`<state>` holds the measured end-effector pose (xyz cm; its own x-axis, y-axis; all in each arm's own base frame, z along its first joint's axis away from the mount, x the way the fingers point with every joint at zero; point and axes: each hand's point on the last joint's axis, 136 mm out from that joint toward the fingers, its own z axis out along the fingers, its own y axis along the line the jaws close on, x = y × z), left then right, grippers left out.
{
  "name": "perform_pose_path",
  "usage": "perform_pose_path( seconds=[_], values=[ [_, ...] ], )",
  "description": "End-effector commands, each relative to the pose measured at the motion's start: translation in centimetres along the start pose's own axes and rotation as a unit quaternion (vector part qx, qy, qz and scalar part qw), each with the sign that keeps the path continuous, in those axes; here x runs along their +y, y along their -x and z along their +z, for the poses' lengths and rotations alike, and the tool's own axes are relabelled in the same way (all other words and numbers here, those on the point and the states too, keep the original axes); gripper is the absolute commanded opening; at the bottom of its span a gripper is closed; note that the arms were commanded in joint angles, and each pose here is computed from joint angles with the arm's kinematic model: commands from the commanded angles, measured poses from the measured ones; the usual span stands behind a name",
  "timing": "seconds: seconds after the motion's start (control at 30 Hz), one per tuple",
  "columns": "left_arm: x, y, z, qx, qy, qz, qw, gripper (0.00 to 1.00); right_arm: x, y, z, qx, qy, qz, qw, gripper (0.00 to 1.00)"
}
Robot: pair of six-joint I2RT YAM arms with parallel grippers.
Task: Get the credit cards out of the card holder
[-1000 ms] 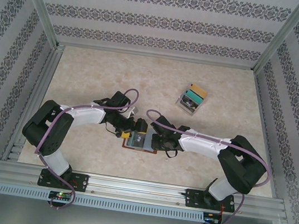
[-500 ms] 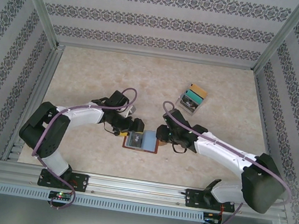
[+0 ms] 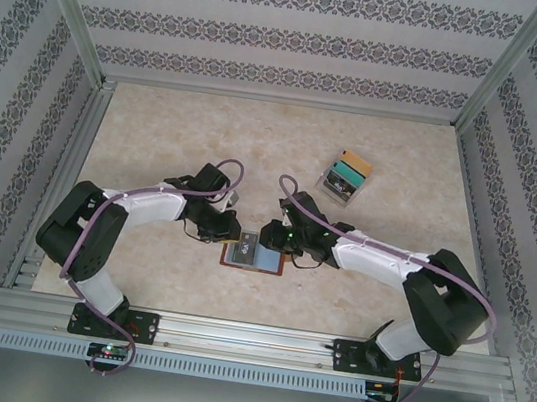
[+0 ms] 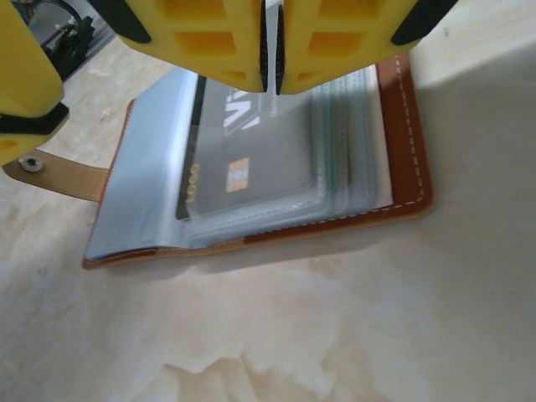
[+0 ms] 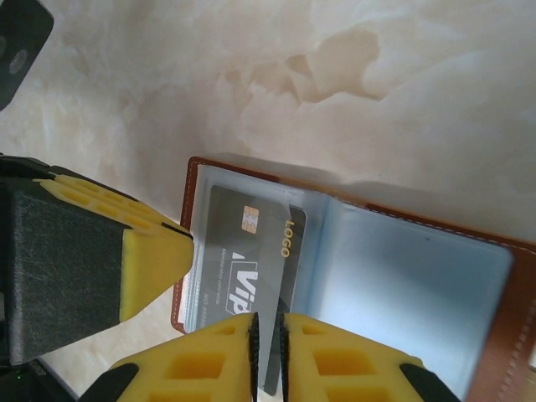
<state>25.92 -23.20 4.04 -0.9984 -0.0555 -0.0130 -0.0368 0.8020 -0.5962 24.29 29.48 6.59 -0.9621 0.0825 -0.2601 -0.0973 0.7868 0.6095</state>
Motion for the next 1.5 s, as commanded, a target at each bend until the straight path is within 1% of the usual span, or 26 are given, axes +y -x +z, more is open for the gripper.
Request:
perform_pose_path(
  seconds=[0.0, 0.13, 0.3, 0.5, 0.7, 0.8, 0.87, 0.97, 1.23, 1.4, 1.43, 1.47],
  values=[
    [2.0, -0.9, 0.5, 0.016, 0.031, -0.022, 0.999, 0.13, 0.3, -0.6, 1.0, 0.019, 0.030, 0.024, 0.999, 0.18],
    [2.5, -1.3, 0.8, 0.022, 0.036, -0.028, 0.999, 0.13, -0.3, -1.0, 1.9, 0.035, 0.029, 0.042, 0.998, 0.19],
    [2.8, -1.5, 1.1, 0.027, 0.039, -0.034, 0.998, 0.13, -0.7, -1.4, 2.7, 0.050, 0.032, 0.052, 0.997, 0.22],
    [3.0, -1.8, 1.3, 0.032, 0.039, -0.038, 0.998, 0.12, -0.9, -1.9, 3.5, 0.067, 0.038, 0.065, 0.995, 0.21],
    [3.0, -1.9, 1.4, 0.033, 0.038, -0.039, 0.998, 0.12, -1.2, -2.0, 3.8, 0.071, 0.039, 0.072, 0.994, 0.20],
    [3.0, -1.9, 1.4, 0.033, 0.037, -0.039, 0.998, 0.12, -1.3, -2.0, 3.8, 0.072, 0.040, 0.074, 0.994, 0.15],
    [3.0, -2.0, 1.4, 0.033, 0.039, -0.038, 0.998, 0.12, -1.4, -1.9, 3.7, 0.069, 0.040, 0.075, 0.994, 0.08],
    [3.0, -2.0, 1.3, 0.032, 0.040, -0.037, 0.998, 0.12, -1.8, -1.9, 3.3, 0.064, 0.036, 0.079, 0.994, 0.00],
    [3.8, -2.0, 1.3, 0.032, 0.061, -0.037, 0.997, 0.09, -3.3, -1.9, 2.1, 0.050, 0.027, 0.092, 0.994, 0.00],
    [3.8, -2.1, 1.4, 0.033, 0.060, -0.037, 0.997, 0.09, -3.4, -1.9, 1.9, 0.046, 0.030, 0.087, 0.995, 0.00],
    [3.7, -2.0, 1.4, 0.033, 0.059, -0.035, 0.997, 0.09, -3.3, -1.8, 1.9, 0.048, 0.032, 0.088, 0.994, 0.00],
    [3.6, -2.0, 1.4, 0.033, 0.058, -0.035, 0.997, 0.09, -3.0, -1.8, 2.0, 0.050, 0.038, 0.086, 0.994, 0.05]
  ],
)
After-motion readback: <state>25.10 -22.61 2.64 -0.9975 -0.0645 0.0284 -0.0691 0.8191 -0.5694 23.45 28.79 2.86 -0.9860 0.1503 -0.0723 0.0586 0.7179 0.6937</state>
